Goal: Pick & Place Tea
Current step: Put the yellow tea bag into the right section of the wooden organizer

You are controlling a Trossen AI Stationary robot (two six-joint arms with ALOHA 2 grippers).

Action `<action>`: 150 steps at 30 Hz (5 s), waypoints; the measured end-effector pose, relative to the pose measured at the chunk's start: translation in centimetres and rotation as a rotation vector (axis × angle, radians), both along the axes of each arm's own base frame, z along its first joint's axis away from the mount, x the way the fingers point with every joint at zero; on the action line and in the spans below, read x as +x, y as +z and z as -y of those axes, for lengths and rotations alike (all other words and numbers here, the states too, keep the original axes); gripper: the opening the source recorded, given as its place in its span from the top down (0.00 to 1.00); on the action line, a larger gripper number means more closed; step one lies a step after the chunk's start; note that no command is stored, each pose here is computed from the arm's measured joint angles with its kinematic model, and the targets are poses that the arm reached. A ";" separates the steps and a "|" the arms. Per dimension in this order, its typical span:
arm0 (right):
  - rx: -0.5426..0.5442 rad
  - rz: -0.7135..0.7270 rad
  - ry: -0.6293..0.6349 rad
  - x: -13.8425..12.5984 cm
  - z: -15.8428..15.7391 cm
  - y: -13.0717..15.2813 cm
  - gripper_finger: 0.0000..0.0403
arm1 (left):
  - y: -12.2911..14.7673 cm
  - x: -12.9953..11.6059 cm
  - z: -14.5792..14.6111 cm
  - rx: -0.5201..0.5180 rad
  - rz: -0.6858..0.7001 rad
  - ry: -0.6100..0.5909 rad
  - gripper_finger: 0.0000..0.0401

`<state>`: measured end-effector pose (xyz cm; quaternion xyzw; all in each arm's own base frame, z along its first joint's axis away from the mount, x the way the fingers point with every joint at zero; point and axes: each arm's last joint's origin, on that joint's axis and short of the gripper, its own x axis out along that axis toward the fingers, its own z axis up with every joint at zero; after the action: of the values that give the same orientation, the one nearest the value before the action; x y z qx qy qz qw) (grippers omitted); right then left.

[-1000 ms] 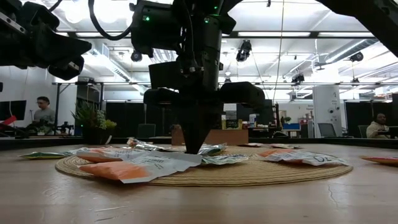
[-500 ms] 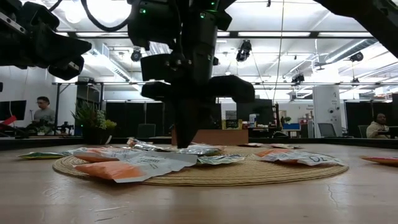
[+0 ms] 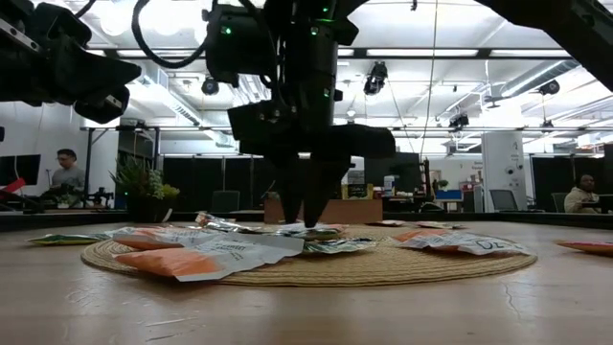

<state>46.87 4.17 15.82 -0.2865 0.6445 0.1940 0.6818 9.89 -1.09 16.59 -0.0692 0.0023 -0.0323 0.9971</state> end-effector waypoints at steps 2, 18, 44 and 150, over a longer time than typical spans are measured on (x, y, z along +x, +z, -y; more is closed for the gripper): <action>-0.002 -0.002 -0.006 0.0 0.1 0.0 0.60 | 0.0 0.0 0.0 0.000 0.000 0.000 1.00; 0.004 0.046 -0.001 0.6 0.2 1.3 0.56 | 0.0 0.0 0.0 0.000 0.000 0.000 1.00; 0.078 0.018 0.018 1.3 0.5 -1.5 0.65 | 0.0 0.0 0.0 0.000 0.000 0.000 1.00; 0.331 0.101 -0.925 -6.3 -0.7 0.6 0.26 | 0.0 0.0 0.0 0.000 0.000 0.000 1.00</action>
<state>40.61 4.86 16.39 0.1326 0.6308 -0.0435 0.7632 9.89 -1.09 16.59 -0.0692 0.0023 -0.0322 0.9971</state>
